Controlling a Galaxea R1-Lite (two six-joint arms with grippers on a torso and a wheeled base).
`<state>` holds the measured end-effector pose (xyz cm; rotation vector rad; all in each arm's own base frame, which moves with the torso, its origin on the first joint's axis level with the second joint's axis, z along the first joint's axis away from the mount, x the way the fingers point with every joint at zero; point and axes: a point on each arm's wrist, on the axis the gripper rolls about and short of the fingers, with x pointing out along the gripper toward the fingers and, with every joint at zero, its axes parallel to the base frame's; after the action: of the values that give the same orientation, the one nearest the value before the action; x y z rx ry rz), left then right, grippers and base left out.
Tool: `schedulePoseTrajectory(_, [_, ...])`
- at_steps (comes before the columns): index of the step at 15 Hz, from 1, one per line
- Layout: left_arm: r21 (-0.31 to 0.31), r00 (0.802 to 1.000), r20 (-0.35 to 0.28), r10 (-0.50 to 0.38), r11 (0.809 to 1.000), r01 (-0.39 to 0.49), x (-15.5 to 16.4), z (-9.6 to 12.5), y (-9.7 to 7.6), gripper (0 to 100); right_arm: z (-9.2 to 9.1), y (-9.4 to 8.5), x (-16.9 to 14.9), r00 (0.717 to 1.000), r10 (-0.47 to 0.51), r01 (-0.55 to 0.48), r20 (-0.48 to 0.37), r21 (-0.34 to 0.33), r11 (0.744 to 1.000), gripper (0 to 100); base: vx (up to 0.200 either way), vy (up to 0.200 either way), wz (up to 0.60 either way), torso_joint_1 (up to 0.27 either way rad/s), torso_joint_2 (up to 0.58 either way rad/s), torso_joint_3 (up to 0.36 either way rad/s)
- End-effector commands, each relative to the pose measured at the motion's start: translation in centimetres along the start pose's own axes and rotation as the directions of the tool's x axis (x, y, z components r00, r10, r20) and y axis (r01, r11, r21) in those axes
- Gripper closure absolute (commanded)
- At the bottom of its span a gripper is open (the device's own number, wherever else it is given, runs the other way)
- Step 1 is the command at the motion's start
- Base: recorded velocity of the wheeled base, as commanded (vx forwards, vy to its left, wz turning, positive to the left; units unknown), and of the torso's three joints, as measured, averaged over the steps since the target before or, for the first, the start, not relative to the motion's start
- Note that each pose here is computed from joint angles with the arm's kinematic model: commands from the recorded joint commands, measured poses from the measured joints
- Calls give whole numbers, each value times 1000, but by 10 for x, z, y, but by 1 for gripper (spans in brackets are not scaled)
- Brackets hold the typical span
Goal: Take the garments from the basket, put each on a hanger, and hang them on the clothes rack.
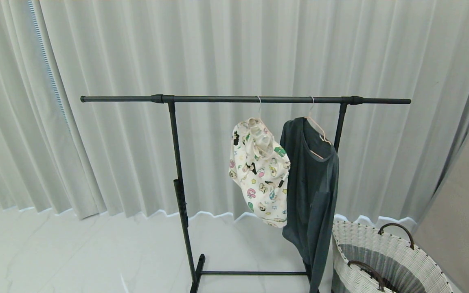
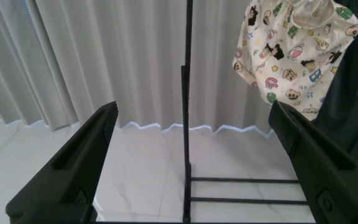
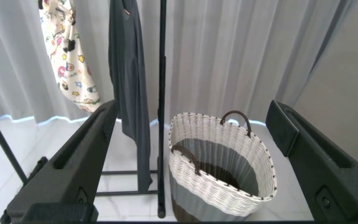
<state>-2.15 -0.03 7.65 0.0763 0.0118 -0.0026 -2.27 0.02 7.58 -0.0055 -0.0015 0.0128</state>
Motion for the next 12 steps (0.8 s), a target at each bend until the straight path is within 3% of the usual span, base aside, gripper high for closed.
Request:
schedulePoseTrajectory(1, [-1,1000,15,0,1000,0,-1,0,0,0,0,0,0,1000,1,-1,2,-1,1000,0,0,0,0,0,0,0])
schedulePoseTrajectory(12, [-4,1000,16,2,1000,-2,-1,0,0,0,0,0,0,1000,1,-1,2,-1,1000,0,0,0,0,0,0,0])
